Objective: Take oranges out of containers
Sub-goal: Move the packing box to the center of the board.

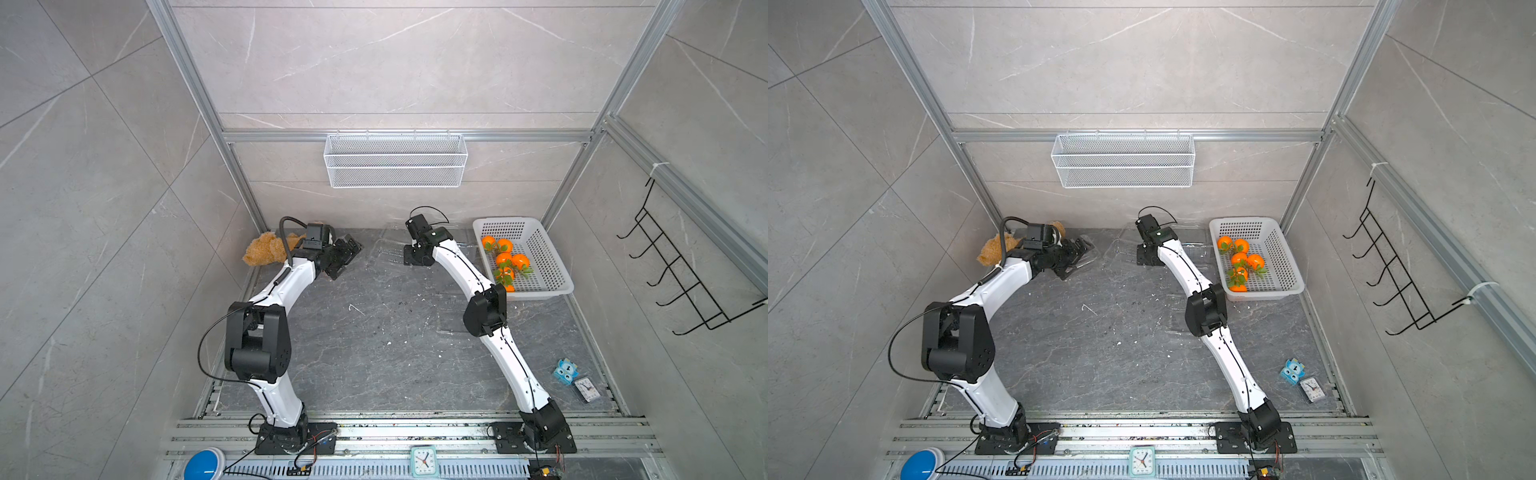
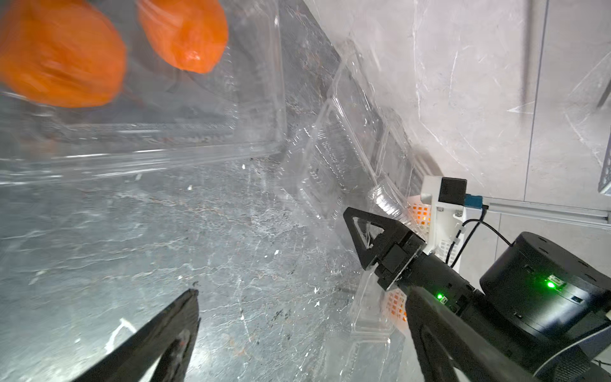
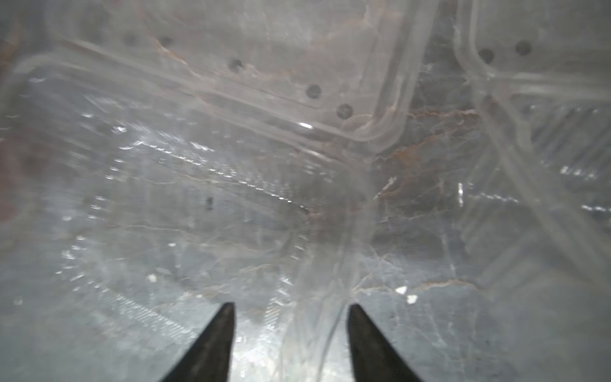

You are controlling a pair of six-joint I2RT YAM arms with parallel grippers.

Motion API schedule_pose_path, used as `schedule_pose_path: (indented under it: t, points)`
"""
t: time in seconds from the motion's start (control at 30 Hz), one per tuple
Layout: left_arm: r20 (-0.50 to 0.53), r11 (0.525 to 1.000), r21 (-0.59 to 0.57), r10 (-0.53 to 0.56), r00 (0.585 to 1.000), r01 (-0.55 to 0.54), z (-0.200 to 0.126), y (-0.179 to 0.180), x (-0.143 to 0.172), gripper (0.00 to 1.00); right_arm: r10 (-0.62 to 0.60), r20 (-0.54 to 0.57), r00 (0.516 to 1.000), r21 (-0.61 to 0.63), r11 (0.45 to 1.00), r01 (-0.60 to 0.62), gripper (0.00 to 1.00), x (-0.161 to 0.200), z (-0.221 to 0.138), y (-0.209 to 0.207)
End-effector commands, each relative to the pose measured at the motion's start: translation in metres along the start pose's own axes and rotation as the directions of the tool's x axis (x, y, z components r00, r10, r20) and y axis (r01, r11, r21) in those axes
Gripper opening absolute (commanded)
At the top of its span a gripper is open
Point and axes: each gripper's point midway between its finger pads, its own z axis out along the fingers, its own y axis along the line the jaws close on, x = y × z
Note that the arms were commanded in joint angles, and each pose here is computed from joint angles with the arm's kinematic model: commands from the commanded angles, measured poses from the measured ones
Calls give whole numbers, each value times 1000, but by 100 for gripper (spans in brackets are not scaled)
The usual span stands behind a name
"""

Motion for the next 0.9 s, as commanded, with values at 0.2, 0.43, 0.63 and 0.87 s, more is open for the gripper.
schedule_pose_path:
  t: [0.2, 0.43, 0.63, 0.87]
  points:
    - [112, 984, -178, -2, 994, 22, -34, 65, -32, 99, -64, 205, 977, -234, 966, 112, 91, -40, -82, 90]
    - [178, 979, -194, -31, 984, 66, -31, 91, -51, 99, -9, 239, 971, -463, 878, 122, 100, -43, -64, 149]
    - [184, 985, -158, -37, 982, 66, -13, 97, -63, 100, 72, 250, 966, -611, 785, 100, 100, -43, -47, 188]
    - [203, 992, -110, -42, 978, 65, 7, 104, -84, 100, 127, 300, 945, -651, 752, 106, 100, -44, -31, 212]
